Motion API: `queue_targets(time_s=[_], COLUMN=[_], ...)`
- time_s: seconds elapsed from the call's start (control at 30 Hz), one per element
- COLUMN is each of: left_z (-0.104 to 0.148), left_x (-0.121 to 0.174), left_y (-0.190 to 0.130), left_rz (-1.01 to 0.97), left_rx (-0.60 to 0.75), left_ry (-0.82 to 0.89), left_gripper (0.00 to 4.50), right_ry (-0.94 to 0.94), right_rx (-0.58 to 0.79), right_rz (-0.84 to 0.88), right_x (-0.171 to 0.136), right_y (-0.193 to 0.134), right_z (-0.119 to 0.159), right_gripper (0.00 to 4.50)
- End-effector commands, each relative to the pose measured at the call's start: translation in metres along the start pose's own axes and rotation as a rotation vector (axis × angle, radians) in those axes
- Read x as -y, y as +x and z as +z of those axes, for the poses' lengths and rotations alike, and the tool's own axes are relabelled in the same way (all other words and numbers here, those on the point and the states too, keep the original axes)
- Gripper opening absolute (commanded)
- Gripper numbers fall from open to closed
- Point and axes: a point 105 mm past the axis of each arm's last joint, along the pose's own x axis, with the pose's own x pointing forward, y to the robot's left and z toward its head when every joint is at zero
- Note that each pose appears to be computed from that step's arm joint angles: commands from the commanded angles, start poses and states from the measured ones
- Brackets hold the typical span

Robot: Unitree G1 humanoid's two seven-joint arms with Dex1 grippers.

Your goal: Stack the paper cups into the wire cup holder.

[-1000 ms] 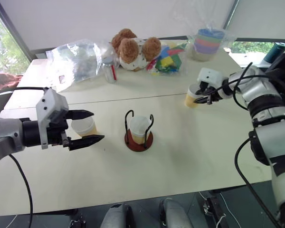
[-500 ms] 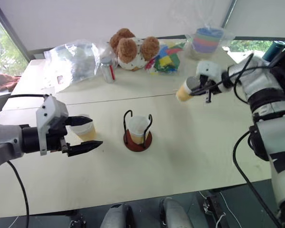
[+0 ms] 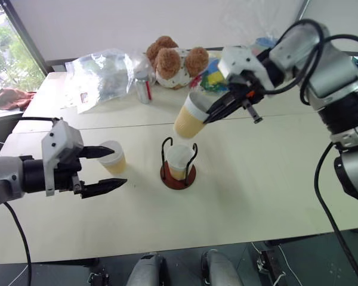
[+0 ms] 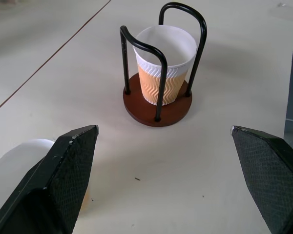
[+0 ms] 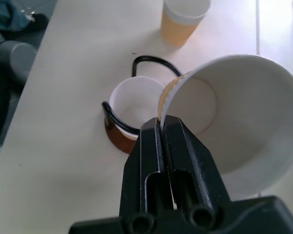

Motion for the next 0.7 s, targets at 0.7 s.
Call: queue_targets(time_s=[0.7], left_z=[0.005], left_x=[0.006], left_y=[0.010], left_rz=[-0.006], left_rx=[0.060], left_ry=[0.016], left_gripper=[4.50], right_ry=[-0.156], right_rx=[-0.073], right_rz=[0.173], right_x=[-0.004], right_y=[0.014], right_z=[0.024], right_gripper=[0.03])
